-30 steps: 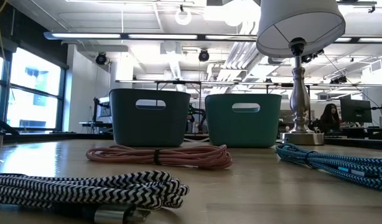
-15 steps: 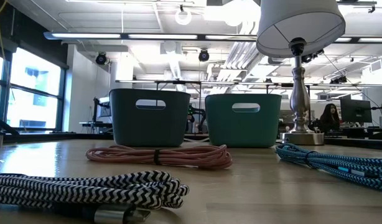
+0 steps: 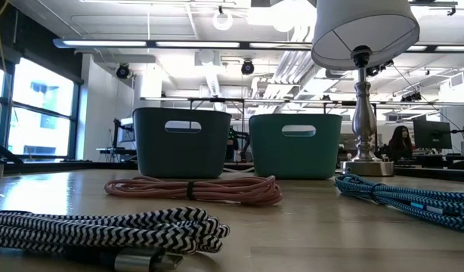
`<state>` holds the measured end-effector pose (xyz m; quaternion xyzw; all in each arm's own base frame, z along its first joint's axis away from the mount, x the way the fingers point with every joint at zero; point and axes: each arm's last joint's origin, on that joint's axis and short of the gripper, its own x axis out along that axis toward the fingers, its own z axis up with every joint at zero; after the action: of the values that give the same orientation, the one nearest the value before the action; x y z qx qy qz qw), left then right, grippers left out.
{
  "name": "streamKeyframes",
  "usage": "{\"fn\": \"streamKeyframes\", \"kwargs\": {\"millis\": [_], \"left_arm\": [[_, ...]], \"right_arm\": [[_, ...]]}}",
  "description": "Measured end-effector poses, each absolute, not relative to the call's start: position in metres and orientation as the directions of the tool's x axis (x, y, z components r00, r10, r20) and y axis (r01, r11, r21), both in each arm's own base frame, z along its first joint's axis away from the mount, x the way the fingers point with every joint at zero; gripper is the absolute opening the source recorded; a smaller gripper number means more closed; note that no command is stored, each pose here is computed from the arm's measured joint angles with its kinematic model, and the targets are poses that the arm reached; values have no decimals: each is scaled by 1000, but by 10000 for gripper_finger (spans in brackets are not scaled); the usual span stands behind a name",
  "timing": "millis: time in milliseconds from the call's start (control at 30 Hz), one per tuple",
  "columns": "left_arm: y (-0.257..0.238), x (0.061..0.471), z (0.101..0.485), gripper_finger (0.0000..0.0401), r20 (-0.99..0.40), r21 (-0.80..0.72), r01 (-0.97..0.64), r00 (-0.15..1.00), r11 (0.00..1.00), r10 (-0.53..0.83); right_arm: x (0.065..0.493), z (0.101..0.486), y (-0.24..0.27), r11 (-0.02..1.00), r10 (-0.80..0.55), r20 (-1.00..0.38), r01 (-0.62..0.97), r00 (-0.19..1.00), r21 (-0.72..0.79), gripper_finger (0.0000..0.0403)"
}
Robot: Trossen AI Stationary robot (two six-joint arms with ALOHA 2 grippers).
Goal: Pick & Place USB Port
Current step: Put the violet charger cable into the green bin
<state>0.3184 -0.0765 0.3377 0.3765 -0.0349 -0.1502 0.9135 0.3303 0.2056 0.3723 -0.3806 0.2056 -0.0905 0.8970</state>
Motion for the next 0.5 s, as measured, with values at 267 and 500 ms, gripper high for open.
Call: {"fn": "streamKeyframes", "kwargs": {"millis": [267,500], "left_arm": [[-77,319,334,51,-86,677,281,948,680,-306],[-76,316,338,118,-69,627,288,946,724,-317]], "right_arm": [[333,369,198,691,-320,-334,-23,887,-723,16],[327,366,202,643,-377,-333,-14,864,-765,9]]}}
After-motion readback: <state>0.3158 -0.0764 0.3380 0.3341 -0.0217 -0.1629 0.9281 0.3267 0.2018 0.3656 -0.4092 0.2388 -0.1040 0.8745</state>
